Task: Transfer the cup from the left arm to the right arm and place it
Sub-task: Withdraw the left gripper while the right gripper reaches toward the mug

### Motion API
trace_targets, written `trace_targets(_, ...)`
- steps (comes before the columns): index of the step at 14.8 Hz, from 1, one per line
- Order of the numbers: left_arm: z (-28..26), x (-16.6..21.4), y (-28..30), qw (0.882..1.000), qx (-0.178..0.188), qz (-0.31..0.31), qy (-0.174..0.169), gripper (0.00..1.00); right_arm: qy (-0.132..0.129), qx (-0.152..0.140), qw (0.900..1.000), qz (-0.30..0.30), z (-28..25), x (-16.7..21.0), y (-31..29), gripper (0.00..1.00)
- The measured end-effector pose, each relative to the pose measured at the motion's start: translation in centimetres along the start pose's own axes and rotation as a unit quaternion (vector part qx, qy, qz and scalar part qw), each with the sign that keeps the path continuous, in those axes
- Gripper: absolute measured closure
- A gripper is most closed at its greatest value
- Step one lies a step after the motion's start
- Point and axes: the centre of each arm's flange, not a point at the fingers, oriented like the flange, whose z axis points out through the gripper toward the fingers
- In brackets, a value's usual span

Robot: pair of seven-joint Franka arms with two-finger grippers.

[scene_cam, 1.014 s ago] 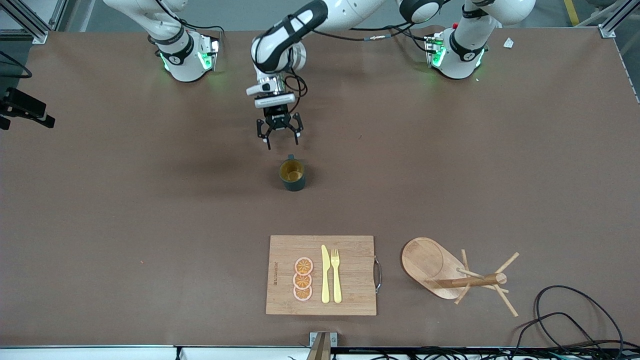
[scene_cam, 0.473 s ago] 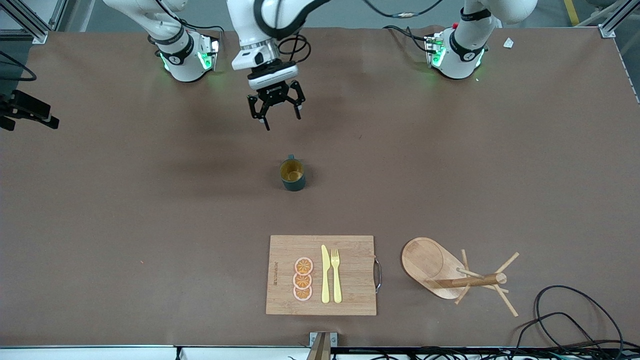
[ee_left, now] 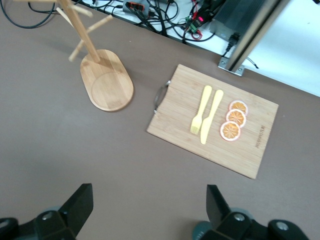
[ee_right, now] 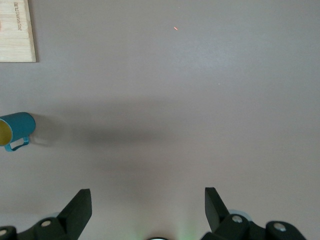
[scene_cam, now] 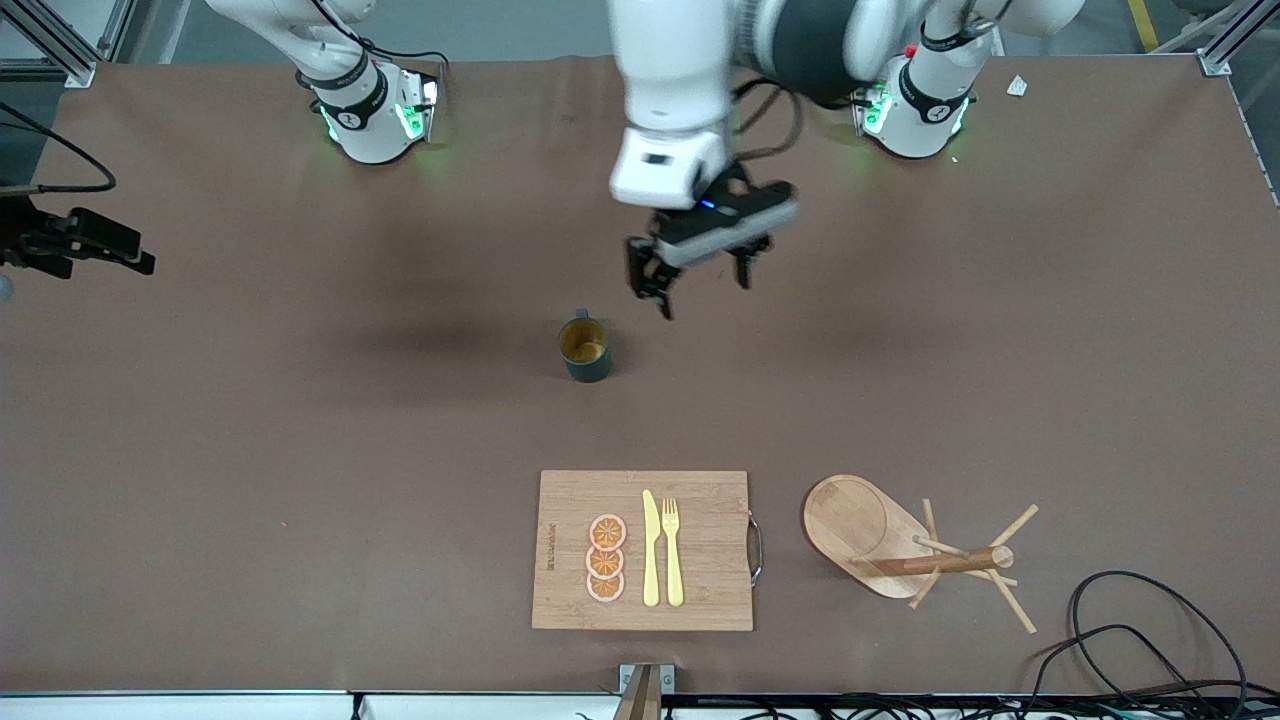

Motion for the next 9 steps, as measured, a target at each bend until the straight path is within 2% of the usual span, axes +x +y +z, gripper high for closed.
trace_targets(3, -0.4, 7.1, -5.5, 0.999, 0.001, 0.003, -0.038, 0.0, -0.003, -0.002, 1.0, 0.008, 0.6, 0.1, -2.6, 0.0)
trace_targets(6, -1.6, 10.4, -9.6, 0.997, 0.015, 0.049, -0.058, 0.0, -0.002, -0.003, 1.0, 0.011, 1.2, 0.1, -3.7, 0.0)
trace_targets(9, -2.3, 12.8, -12.7, 0.993, 0.007, 0.077, -0.086, 0.0, 0.0, -0.003, 1.0, 0.019, 1.9, -0.2, -3.8, 0.0)
